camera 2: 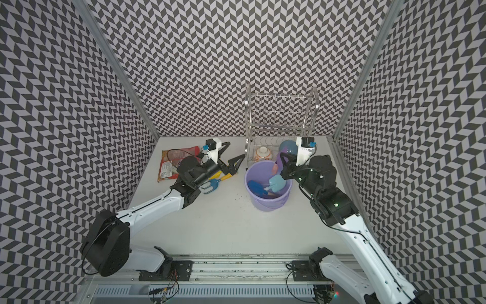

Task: Organize the gardening tools
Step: Place the gardening tool in the container.

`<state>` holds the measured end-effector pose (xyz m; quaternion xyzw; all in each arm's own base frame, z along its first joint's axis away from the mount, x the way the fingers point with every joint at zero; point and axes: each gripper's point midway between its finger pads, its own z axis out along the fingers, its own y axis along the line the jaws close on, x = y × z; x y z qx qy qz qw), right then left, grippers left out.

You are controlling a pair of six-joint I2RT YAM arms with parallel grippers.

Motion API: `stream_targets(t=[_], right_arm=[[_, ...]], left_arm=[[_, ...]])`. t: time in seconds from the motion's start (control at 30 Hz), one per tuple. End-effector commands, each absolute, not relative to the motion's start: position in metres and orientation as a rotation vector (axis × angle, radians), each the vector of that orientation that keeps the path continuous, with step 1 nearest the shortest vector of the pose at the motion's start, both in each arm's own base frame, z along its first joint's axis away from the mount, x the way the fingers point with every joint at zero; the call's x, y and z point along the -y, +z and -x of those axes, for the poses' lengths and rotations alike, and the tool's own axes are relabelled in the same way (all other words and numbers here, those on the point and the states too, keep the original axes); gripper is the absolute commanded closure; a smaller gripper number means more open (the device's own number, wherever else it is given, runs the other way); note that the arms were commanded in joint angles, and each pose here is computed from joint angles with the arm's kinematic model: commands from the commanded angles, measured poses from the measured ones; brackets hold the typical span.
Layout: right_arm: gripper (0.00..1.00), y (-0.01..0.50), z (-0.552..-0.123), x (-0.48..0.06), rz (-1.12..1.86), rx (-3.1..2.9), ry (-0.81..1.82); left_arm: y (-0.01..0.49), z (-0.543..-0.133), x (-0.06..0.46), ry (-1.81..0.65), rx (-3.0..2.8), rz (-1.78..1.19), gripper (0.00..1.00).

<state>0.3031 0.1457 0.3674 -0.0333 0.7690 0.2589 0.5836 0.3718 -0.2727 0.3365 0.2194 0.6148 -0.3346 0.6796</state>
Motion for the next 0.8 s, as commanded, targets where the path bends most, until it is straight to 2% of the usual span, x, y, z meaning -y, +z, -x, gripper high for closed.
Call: stream_targets(t=[0.0,0.3,0.6,0.77], right_arm=[[1.00,0.372,-0.316,-0.151,0.097,-1.722,0.602],[1.00,0.335,-0.330,-0.183,0.143,-1.815,0.734],[1.00,0.276,-0.339,-0.192,0.126,-1.932,0.759],[0.95,0.254,-0.341,-0.190,0.104,-1.979,0.740]], left_arm=[[0.326,-0.397,0.251,-0.749,-1.472,-0.301,0.00],[0.284,-0.435,0.205,-0.653,-1.650,-0.043,0.00],[0.255,-0.449,0.194,-0.657,-1.721,0.043,0.00],[0.247,-0.452,0.188,-0.632,-1.743,0.077,0.00]])
